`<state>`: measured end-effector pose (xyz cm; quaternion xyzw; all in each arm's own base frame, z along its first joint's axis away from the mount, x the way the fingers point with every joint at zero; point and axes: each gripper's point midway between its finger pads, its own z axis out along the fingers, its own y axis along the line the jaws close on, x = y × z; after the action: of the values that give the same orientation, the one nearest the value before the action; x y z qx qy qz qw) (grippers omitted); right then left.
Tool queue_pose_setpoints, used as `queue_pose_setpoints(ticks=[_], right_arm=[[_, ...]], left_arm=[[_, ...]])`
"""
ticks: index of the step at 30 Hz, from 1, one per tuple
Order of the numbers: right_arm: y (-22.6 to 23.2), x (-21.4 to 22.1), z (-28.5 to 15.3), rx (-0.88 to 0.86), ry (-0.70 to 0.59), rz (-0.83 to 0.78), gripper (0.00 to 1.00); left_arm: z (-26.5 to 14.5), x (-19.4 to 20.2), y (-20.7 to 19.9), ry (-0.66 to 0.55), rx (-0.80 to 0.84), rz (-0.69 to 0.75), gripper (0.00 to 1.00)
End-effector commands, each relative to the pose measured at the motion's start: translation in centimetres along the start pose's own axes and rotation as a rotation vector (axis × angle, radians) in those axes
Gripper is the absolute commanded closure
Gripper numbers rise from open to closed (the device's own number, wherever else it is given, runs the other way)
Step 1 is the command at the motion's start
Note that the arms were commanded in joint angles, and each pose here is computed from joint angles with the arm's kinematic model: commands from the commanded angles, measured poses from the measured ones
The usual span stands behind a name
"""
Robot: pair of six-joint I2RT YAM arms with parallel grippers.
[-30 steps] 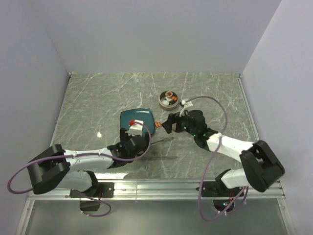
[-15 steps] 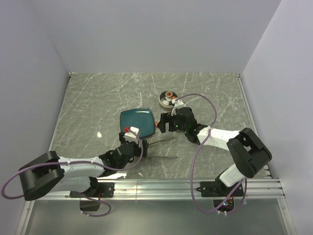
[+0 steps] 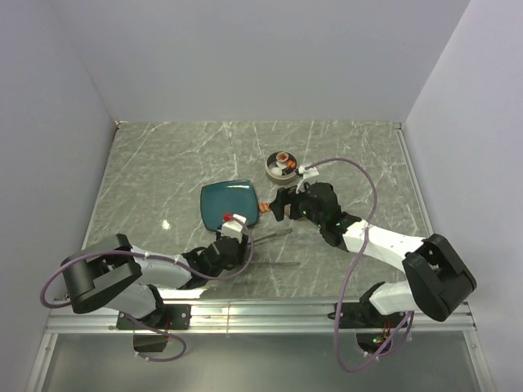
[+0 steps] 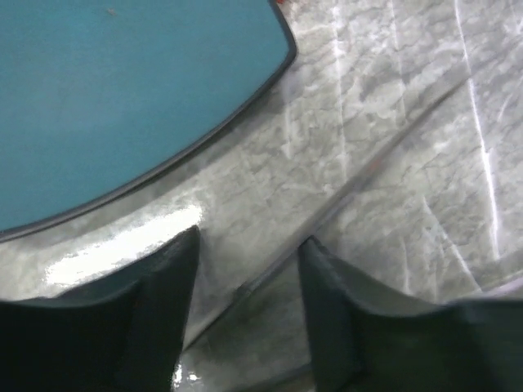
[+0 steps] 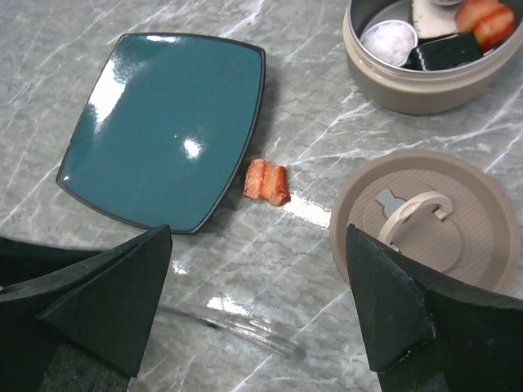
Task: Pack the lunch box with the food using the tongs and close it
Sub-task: Grab the clamp with the left arm
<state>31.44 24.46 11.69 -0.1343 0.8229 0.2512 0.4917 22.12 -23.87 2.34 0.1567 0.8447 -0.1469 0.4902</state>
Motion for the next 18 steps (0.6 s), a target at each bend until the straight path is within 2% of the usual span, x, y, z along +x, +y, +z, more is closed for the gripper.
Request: queue_pose_setpoints(ticks=[1,2,5,13,18], right_arm=[[0.1,-1.5,-0.7,0.008,-0.064,-0.014,0.07],[0.0,-1.3,-0.8,0.008,-0.062,-0.014,0.07],[0.1,-1.6,-1.3,0.005,-0.074,-0.014,0.07],[-0.7,-2.0,-2.7,0.047,-0.109,-0.014,0.07],[-1.0,-2.5,-3.8,0.063,-0.137,-0.001,0.06]], left_arm=[[0.3,-0.8,-1.4,-0.003,0.024,-0.009,0.50],[0.3,-0.7,-1.6,0.000,0.027,-0.005,0.57],[0.4,-0.3,-2.2,0.018,0.035,0.015,0.67],[0.5,1.4,-4.3,0.066,0.042,0.089,0.85],[-0.9,0.2,-5.7,0.032,0.043,0.097,0.93]])
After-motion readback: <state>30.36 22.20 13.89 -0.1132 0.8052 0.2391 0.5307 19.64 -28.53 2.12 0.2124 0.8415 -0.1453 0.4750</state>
